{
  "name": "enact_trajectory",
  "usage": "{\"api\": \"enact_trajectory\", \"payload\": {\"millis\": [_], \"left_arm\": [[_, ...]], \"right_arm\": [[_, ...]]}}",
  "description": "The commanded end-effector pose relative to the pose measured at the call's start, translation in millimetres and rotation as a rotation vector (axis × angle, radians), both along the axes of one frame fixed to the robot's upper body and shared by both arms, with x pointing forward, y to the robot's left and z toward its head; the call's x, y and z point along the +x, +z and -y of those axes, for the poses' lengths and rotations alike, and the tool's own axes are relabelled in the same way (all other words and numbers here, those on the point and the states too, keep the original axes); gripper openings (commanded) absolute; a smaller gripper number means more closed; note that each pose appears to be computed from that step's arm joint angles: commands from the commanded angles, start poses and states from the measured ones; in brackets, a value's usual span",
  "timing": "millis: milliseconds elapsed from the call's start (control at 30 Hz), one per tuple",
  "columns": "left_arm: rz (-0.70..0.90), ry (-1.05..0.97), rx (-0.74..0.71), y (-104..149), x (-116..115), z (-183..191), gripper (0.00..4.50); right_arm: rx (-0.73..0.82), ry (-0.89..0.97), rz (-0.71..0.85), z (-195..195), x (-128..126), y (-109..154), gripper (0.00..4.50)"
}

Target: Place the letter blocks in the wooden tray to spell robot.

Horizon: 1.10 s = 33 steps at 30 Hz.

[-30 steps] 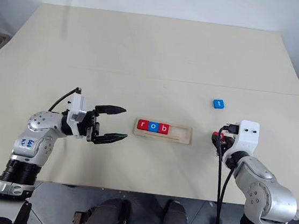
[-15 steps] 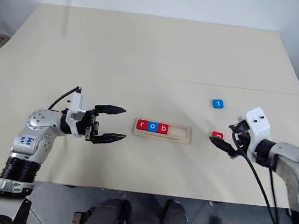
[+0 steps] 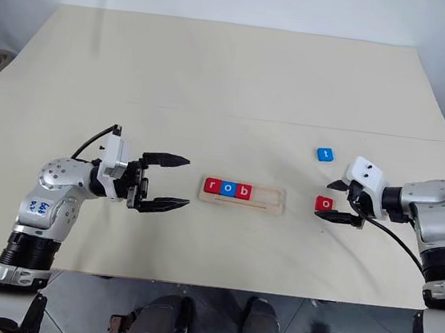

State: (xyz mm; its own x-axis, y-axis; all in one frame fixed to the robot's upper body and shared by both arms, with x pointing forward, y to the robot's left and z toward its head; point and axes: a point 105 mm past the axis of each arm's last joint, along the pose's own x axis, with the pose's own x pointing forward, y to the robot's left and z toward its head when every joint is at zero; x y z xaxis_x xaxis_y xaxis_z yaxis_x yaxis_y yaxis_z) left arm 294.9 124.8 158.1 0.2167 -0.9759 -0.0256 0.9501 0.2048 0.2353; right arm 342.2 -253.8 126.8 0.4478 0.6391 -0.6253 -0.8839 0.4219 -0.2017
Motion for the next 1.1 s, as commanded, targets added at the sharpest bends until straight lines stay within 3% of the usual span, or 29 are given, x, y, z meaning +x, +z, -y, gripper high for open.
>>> {"api": "enact_trajectory", "payload": {"millis": [33, 200, 400, 567, 800, 1100], "left_arm": [[0.039, 0.006, -0.003, 8.9, -4.7, -1.8, 4.50], [0.037, 0.015, -0.005, 8.8, -5.1, -2.4, 4.50], [0.036, 0.019, -0.008, 8.7, -5.1, -1.7, 4.50], [0.036, 0.026, -0.016, 8.7, -5.3, -0.5, 4.50], [0.029, 0.046, -0.028, 5.9, -9.7, 0.1, 4.50], [0.028, 0.072, -0.038, 4.7, -11.0, -0.5, 4.50]], "right_arm": [[-0.005, 0.041, -0.018, -2.3, -3.2, -0.4, 3.23], [-0.008, 0.080, 0.023, -9.0, -1.1, 13.7, 1.49], [0.064, 0.173, 0.053, -51.8, 3.1, 46.2, 1.45], [0.161, 0.189, -0.021, -99.1, 2.2, 58.5, 1.45], [0.113, 0.276, -0.025, -129.6, -4.1, 48.0, 1.45], [0.070, 0.273, -0.012, -131.6, 3.9, 31.3, 1.45]]}}
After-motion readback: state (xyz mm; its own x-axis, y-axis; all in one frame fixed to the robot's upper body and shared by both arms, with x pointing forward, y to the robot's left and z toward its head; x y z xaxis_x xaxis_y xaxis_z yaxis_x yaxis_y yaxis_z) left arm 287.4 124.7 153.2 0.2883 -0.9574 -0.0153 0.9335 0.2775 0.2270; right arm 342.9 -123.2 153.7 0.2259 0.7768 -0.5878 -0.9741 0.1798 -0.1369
